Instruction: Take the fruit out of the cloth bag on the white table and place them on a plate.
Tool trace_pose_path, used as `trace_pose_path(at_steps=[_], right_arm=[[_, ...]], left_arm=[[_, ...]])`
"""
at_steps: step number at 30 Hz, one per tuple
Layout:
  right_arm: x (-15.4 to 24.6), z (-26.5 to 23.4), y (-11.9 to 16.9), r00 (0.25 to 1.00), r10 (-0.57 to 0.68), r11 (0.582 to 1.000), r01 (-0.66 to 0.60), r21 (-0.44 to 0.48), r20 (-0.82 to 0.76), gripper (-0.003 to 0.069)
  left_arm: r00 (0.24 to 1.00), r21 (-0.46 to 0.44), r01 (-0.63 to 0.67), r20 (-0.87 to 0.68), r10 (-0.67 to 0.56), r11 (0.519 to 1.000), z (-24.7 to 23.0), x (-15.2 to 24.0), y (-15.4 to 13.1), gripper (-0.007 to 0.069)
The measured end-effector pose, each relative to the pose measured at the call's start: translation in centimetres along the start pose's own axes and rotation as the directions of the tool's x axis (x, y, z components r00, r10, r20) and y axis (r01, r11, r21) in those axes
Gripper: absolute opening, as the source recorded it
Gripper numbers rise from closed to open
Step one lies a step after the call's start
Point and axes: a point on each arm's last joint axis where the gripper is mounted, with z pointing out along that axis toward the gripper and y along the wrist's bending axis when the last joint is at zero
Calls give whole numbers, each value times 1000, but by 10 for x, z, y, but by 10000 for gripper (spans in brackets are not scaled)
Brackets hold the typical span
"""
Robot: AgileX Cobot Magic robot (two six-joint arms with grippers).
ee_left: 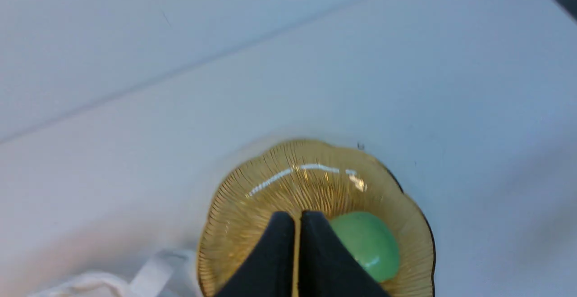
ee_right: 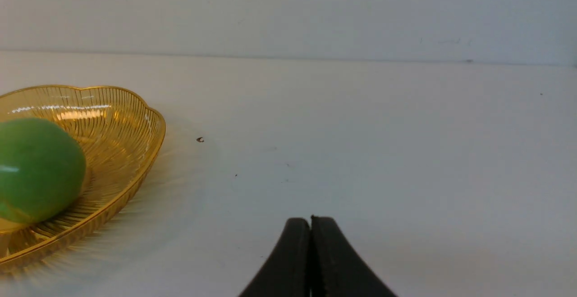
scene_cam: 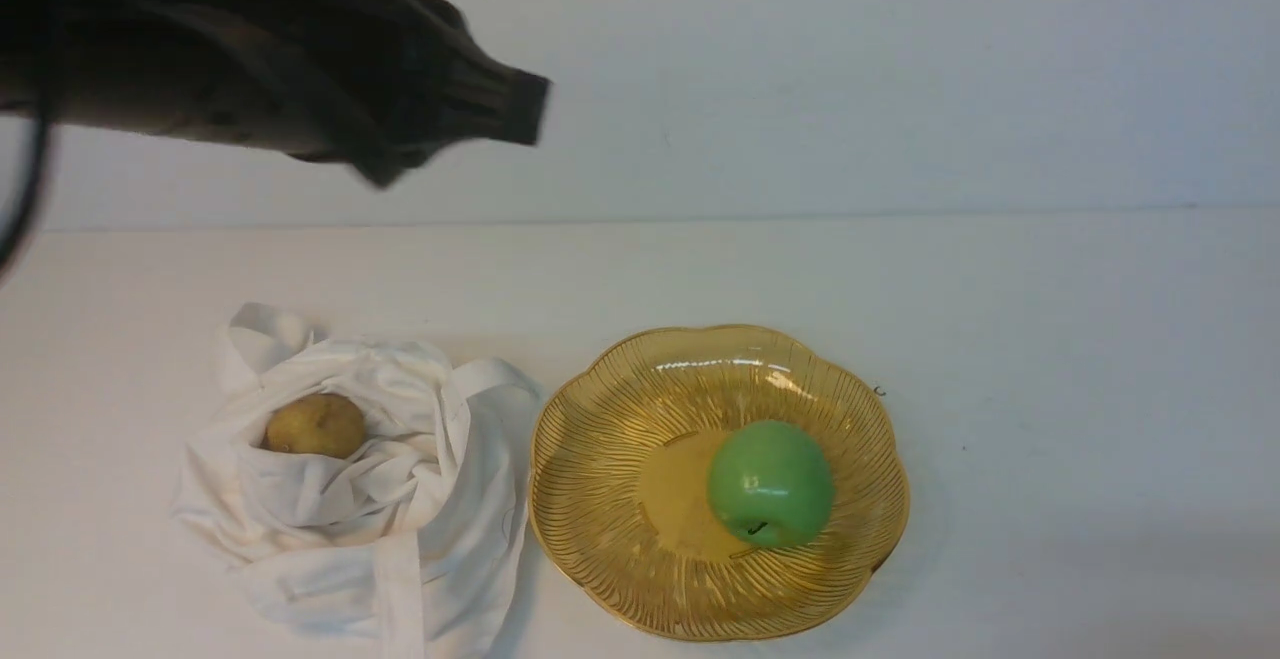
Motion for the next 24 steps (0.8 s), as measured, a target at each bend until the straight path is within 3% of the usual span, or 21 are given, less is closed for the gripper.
trace_pose_path(at_steps=[6, 24], right_arm=[[0, 0, 0, 1000, 0, 1000, 0, 0, 0, -13], [0, 0, 0, 1000, 0, 1000, 0, 0, 0, -13]], left_arm=[[988, -34, -4, 154, 9, 999, -67, 36, 5, -8], [947, -102, -45, 311, 75, 994, -156, 102, 13, -8]])
